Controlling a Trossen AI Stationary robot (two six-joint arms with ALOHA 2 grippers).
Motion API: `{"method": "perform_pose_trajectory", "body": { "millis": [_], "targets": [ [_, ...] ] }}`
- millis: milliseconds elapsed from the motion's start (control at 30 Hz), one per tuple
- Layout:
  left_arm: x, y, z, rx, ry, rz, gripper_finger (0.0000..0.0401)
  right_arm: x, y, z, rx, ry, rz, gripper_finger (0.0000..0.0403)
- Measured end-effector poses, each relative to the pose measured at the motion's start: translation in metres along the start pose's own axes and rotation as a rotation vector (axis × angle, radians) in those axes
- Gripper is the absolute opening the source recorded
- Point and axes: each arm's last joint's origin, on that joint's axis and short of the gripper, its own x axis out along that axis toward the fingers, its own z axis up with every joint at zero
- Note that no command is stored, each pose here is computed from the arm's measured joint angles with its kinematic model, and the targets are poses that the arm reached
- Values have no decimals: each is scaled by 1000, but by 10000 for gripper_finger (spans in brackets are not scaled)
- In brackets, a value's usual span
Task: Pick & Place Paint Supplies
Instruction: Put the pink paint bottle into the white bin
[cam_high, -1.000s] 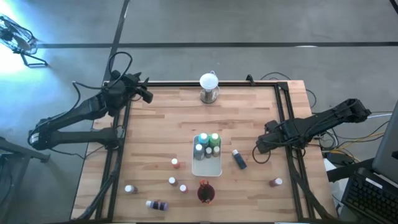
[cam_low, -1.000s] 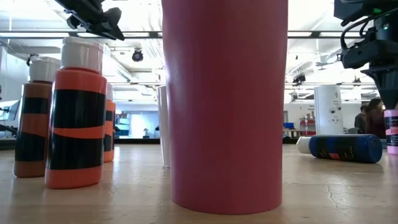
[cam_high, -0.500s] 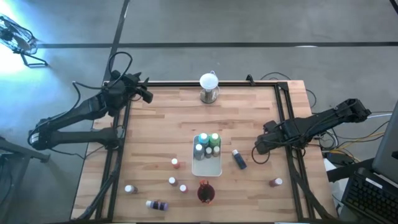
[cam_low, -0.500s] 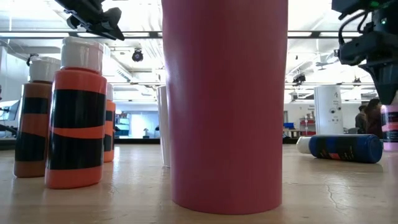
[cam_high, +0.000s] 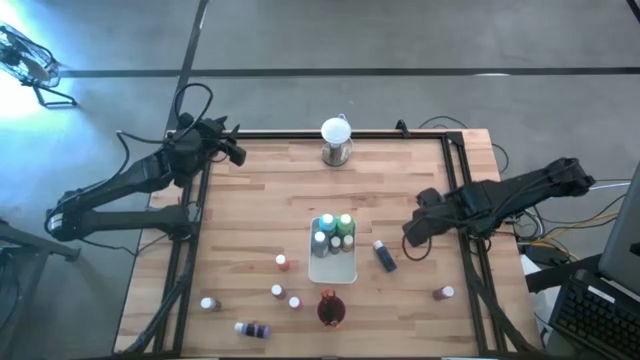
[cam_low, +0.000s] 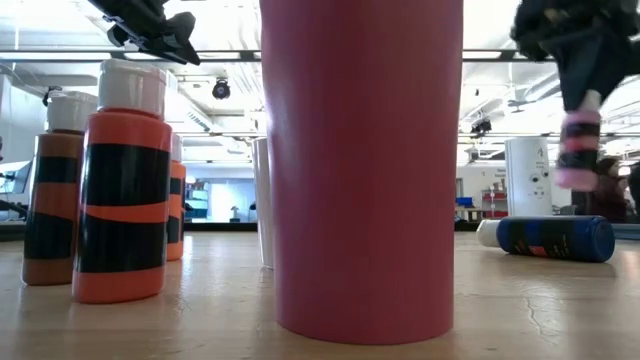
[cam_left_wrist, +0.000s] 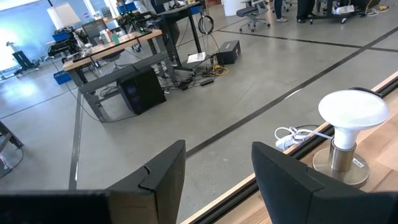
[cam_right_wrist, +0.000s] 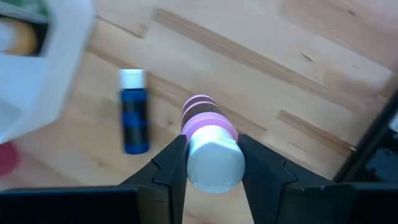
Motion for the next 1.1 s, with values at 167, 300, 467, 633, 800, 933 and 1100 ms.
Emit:
{"method": "perform_pose_trajectory", "body": {
  "millis": [167, 300, 467, 633, 800, 933, 1100],
  "targets": [
    [0, 0, 0, 0, 0, 0, 191, -18, 24, 6, -63, -11, 51, 113],
    [0, 0, 0, 0, 0, 0, 191, -28, 52, 12, -145, -19, 76, 113],
    [0, 0, 0, 0, 0, 0, 191, -36, 92, 17, -252, -27, 102, 113],
    [0, 0, 0, 0, 0, 0, 191, -38, 128, 12, -334, -25, 119, 113],
    [0, 0, 0, 0, 0, 0, 191, -33, 156, 6, -365, -21, 122, 113],
    [0, 0, 0, 0, 0, 0, 191, -23, 174, 4, -384, -35, 102, 113],
    [0, 0, 0, 0, 0, 0, 191, -9, 189, 4, -413, -61, 67, 113]
  ]
}}
